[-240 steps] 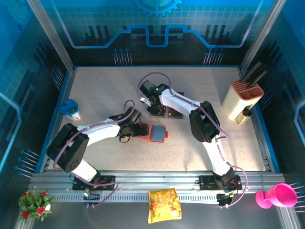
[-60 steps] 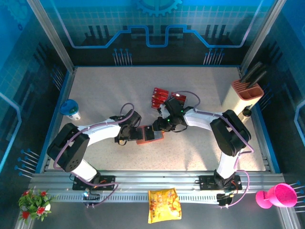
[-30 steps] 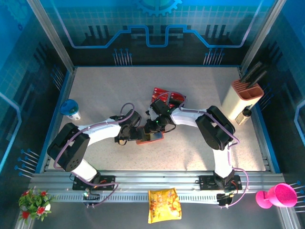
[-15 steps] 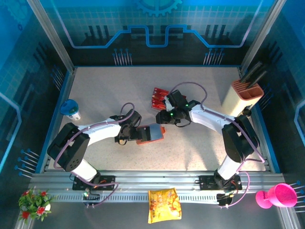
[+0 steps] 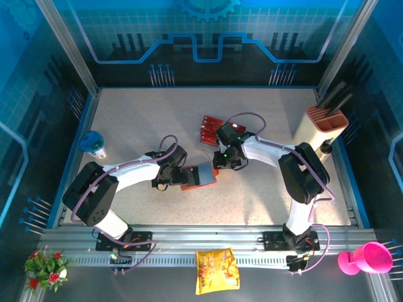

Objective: Put the credit cards into the card holder

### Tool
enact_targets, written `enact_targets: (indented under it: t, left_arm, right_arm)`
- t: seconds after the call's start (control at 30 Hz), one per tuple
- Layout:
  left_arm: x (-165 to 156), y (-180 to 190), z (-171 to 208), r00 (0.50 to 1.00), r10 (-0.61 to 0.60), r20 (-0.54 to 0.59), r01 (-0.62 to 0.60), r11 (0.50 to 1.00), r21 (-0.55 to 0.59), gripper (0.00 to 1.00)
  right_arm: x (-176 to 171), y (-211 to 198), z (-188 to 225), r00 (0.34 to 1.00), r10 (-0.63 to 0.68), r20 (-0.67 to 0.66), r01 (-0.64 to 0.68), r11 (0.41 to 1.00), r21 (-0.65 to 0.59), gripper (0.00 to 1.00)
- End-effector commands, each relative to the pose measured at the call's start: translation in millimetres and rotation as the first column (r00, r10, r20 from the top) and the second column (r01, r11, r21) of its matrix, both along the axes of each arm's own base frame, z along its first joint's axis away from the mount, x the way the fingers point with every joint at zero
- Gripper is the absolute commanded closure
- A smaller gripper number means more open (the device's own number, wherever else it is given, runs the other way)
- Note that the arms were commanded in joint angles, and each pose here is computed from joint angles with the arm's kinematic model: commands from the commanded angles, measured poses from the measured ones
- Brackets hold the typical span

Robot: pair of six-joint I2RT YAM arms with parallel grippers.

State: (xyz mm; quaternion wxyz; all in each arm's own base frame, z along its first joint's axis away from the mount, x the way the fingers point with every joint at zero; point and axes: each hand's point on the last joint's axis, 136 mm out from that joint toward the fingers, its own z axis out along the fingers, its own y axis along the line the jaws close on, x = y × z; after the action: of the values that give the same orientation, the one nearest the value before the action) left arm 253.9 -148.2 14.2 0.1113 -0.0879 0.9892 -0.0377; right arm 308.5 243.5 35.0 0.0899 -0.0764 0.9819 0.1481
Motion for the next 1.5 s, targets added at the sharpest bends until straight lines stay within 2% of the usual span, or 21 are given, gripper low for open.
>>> enact_targets:
  t: [0.0, 0.1, 0.47, 0.5, 0.53, 0.6, 0.67, 0.73, 0.83, 1.07, 1.47]
  left_arm:
    - [10.8, -16.9, 1.6, 0.999, -0.035, 0.022, 0.037, 0.997, -0.061, 0.01]
    - [13.0, -19.7, 4.5, 0.999, -0.038, 0.029, 0.04, 0.997, -0.069, 0.01]
    - [16.1, -22.2, 3.4, 0.998, -0.047, 0.028, 0.049, 0.996, -0.069, 0.01]
    - [15.1, -21.7, 1.4, 0.999, -0.048, 0.022, 0.05, 0.997, -0.067, 0.01]
    - [15.1, -21.4, 0.2, 0.999, -0.048, 0.019, 0.049, 0.997, -0.066, 0.01]
    - [13.5, -21.1, -3.1, 0.999, -0.051, 0.01, 0.051, 0.997, -0.062, 0.01]
    - [12.3, -19.8, -5.8, 0.999, -0.051, 0.004, 0.052, 0.997, -0.057, 0.01]
    - [11.3, -19.0, -7.4, 0.999, -0.051, 0.001, 0.051, 0.997, -0.054, 0.01]
    - [10.9, -19.1, -9.0, 0.999, -0.052, 0.0, 0.052, 0.997, -0.054, 0.01]
    - [10.8, -18.0, -13.1, 0.999, -0.051, -0.006, 0.05, 0.998, -0.046, 0.01]
    - [8.2, -15.6, -16.2, 0.999, -0.049, -0.013, 0.049, 0.998, -0.038, 0.01]
  right_arm:
    - [2.9, -6.2, -0.8, 1.0, -0.006, 0.0, 0.006, 1.0, -0.028, 0.87]
    - [-1.2, -14.1, -0.9, 1.0, -0.02, -0.002, 0.02, 0.999, -0.03, 1.0]
    - [-23.0, -36.5, 4.0, 0.996, -0.087, -0.004, 0.087, 0.996, -0.013, 1.0]
    - [-23.9, -35.0, 4.8, 0.996, -0.085, -0.006, 0.085, 0.996, -0.002, 0.99]
    - [-23.6, -32.9, 6.9, 0.997, -0.082, -0.004, 0.082, 0.997, 0.009, 0.93]
    - [-21.8, -29.7, 14.4, 0.997, -0.083, 0.006, 0.083, 0.996, 0.027, 0.72]
    - [-17.2, -25.7, 27.8, 0.996, -0.084, 0.035, 0.082, 0.995, 0.053, 0.68]
    - [-12.7, -20.2, 41.4, 0.995, -0.078, 0.063, 0.073, 0.994, 0.078, 0.73]
    - [-9.3, -7.1, 53.9, 0.996, -0.054, 0.073, 0.045, 0.992, 0.12, 0.84]
    - [-12.9, 32.2, 49.7, 0.999, 0.025, 0.047, -0.033, 0.985, 0.169, 1.0]
    - [-16.6, 69.5, 19.3, 0.996, 0.088, -0.003, -0.086, 0.981, 0.173, 1.0]
